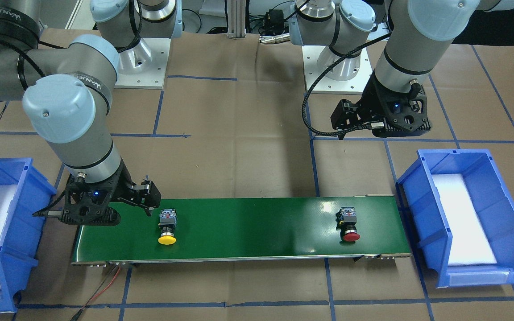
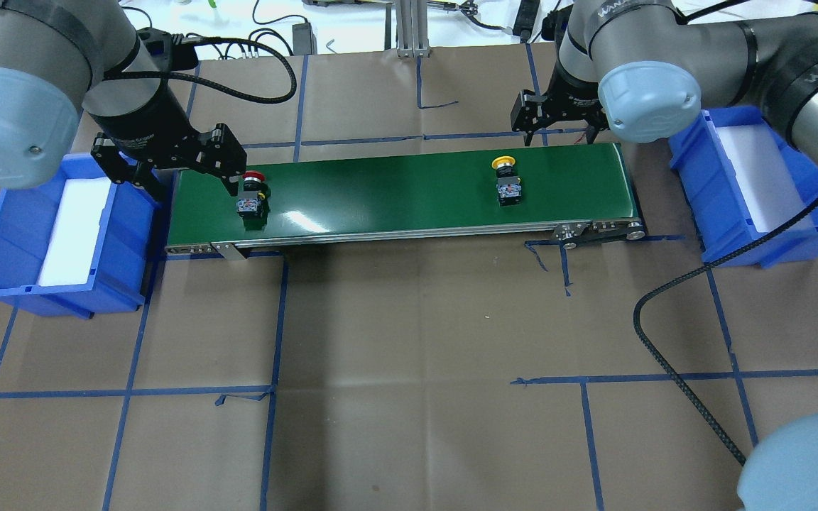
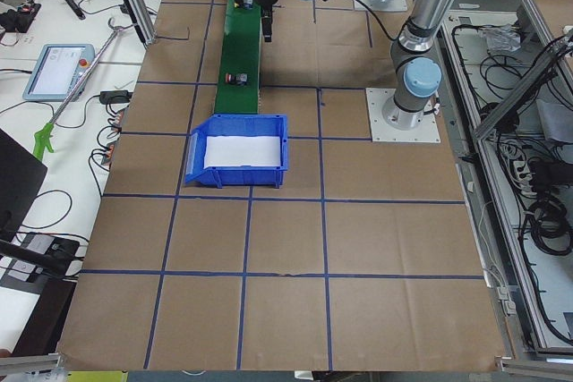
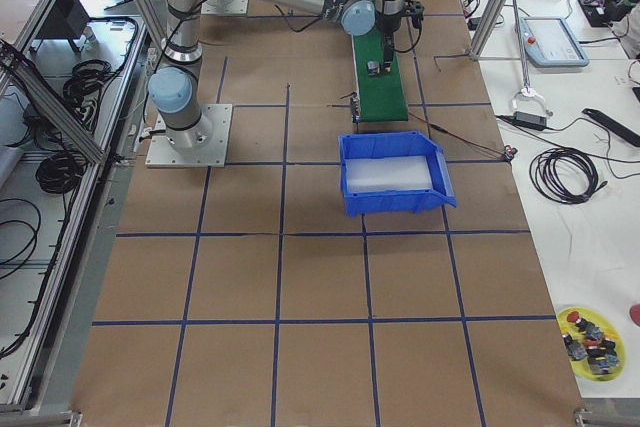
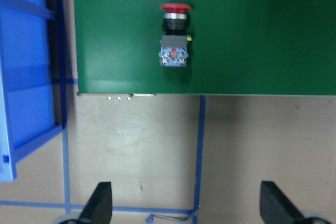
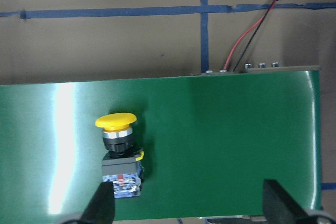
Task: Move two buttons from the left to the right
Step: 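Release the red button with the left gripper while the right gripper grasps the yellow button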
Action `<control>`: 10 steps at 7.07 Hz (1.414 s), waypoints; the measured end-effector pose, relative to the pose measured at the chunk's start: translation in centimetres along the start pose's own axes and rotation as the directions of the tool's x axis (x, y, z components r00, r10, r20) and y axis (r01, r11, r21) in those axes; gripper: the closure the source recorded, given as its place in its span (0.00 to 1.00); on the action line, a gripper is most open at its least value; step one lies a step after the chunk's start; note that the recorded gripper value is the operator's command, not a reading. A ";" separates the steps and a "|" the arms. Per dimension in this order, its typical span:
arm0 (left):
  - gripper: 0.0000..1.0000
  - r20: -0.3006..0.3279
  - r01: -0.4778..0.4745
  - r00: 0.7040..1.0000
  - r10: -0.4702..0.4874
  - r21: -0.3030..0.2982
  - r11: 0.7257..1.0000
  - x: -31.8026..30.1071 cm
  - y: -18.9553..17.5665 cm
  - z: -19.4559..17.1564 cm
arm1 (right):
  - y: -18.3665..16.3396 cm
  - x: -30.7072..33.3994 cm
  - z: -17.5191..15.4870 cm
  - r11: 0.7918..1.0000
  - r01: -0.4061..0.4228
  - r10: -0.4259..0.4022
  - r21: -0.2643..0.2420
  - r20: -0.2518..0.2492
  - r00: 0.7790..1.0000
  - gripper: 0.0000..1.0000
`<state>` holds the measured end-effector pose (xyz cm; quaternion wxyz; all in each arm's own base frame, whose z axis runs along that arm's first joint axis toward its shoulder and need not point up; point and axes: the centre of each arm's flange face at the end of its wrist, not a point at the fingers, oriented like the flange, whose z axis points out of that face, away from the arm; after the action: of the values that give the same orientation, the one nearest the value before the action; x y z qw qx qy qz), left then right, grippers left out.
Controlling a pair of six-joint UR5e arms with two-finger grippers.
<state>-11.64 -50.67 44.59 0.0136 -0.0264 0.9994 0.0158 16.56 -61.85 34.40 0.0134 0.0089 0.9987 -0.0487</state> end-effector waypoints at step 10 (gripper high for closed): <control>0.00 -0.022 0.010 1.000 -0.010 -0.022 1.000 0.0 -0.3 -1.2 | -0.8 0.5 10.4 0.991 0.004 -0.008 -0.137 -0.024 1.000 0.97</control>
<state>-11.65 -51.02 45.83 0.0022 -0.0317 0.9992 0.0262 16.27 -63.62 24.08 0.0017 0.0056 0.9998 0.0201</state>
